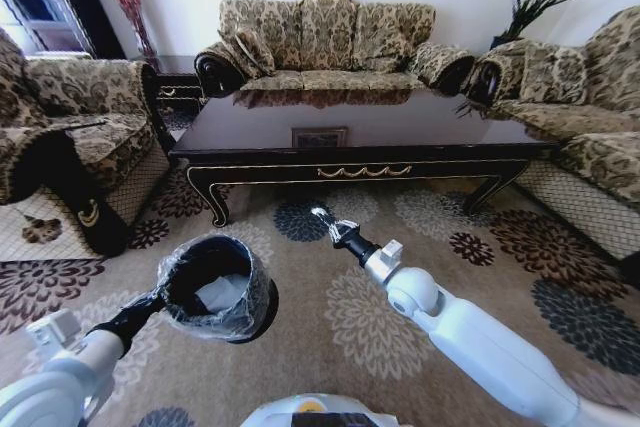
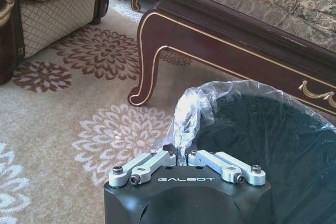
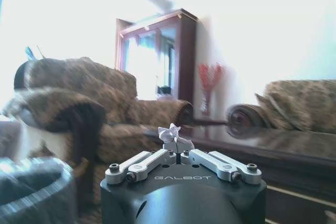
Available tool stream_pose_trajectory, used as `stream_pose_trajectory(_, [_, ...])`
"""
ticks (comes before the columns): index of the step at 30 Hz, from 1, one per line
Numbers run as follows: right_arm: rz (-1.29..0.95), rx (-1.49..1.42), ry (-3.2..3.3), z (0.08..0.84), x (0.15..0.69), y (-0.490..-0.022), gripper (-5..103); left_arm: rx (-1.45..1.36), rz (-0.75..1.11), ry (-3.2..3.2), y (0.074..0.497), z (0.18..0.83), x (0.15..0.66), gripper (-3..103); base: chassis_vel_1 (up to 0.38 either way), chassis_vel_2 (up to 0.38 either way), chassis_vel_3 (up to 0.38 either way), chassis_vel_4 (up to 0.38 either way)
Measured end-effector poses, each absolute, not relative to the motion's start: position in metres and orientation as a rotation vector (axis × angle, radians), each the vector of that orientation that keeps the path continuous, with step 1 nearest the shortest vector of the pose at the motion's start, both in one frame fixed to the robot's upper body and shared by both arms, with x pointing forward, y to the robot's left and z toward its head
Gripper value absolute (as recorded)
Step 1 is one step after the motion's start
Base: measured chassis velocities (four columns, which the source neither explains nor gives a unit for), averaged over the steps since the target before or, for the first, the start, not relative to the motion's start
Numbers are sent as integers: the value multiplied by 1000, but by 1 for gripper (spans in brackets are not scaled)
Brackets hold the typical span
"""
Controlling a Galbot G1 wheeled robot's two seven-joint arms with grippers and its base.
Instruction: Move to the front of the table and pick up the trash from the floor, then place it into the trash bin.
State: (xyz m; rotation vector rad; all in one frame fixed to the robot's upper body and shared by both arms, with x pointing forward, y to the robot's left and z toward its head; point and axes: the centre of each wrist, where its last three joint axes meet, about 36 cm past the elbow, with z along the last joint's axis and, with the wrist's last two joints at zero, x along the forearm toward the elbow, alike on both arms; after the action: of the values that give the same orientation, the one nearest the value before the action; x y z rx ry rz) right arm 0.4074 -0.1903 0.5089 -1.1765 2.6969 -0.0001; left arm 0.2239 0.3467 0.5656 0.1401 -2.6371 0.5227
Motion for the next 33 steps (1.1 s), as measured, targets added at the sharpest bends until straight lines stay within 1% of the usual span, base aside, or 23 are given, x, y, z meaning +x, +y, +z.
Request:
stream_pose_trajectory(1, [0,-1177,2697,509,407,-190,0,140,523,-2637,347,566,224,5,0,0,0,0])
stream_pose_trajectory(4, [105,-1354,2562,529,395,-169,0,145,526,-2633,347,565,223,5,0,0,0,0])
stream_pose_trajectory(5, [96,-1436,2482,533,394,-161,0,150,527,-2632,347,565,222,5,0,0,0,0])
stream_pose_trajectory(6, [96,-1436,2482,533,394,-161,0,150,527,-2632,347,565,222,5,0,0,0,0])
stream_pose_trajectory(10, [-32,-1623,2301,520,400,-146,0,170,528,-2629,349,565,220,5,0,0,0,0])
stream_pose_trajectory(19, [-141,-1790,2198,481,410,-126,0,196,538,-2624,351,564,216,5,0,0,0,0])
stream_pose_trajectory(24, [-151,-1882,2132,471,408,-117,0,204,544,-2623,352,563,215,5,0,0,0,0])
stream_pose_trajectory(33, [-165,-1947,2065,470,407,-105,0,207,554,-2619,351,562,214,5,0,0,0,0])
